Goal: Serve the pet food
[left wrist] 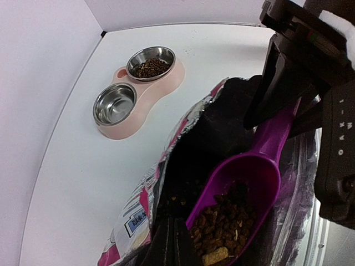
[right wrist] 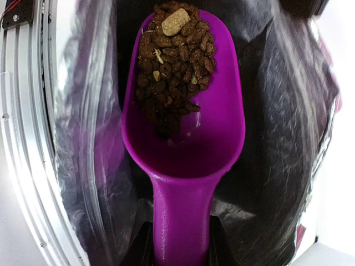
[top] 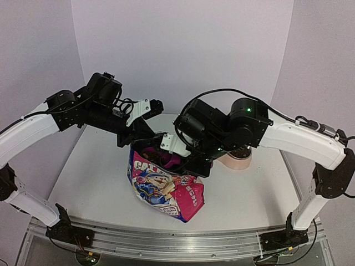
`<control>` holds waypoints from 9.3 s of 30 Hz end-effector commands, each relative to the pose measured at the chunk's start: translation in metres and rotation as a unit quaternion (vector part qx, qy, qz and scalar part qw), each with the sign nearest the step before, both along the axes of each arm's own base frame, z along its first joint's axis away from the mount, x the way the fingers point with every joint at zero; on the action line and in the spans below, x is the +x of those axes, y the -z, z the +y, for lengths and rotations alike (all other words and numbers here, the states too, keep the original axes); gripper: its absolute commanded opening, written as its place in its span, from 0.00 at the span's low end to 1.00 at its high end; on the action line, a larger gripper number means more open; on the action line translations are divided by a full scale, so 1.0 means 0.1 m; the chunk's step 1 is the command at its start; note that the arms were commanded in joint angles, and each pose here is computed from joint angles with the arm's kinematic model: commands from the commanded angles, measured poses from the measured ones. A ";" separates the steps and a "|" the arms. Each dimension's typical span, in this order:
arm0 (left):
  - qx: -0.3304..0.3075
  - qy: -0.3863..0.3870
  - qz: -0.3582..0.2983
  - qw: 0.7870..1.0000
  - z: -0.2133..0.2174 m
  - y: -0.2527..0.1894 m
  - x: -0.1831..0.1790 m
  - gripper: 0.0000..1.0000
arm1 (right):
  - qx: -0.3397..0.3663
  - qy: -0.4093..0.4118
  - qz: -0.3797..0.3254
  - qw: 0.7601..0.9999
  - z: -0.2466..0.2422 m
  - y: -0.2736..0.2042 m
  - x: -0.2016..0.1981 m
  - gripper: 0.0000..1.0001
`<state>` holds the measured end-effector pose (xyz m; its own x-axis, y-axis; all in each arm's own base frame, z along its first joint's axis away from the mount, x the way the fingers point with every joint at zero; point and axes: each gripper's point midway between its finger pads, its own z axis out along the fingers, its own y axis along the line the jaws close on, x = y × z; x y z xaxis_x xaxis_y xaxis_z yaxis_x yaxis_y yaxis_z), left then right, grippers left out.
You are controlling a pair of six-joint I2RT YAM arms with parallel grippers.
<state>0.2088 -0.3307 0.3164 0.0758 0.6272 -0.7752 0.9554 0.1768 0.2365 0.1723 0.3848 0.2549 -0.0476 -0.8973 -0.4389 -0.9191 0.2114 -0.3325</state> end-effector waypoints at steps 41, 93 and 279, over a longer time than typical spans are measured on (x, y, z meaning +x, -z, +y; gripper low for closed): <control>-0.028 -0.017 -0.039 0.999 0.02 -0.28 0.08 0.00 | 0.176 0.051 0.039 0.982 -0.59 -0.77 -0.35 0.00; -0.025 -0.016 -0.034 0.999 0.05 -0.22 0.06 0.00 | 0.081 0.287 -0.004 0.955 -1.96 0.61 2.39 0.00; 0.067 0.054 0.044 0.995 -0.06 0.09 -0.18 0.00 | 0.056 -0.122 -0.067 0.989 0.60 -0.07 0.28 0.00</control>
<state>0.2014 -0.3304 0.2774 0.0623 0.7913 -0.6083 0.9872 0.0406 0.1540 0.2032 0.4292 0.2130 0.2856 -0.9160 -0.2816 -0.8686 -0.1233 -0.4799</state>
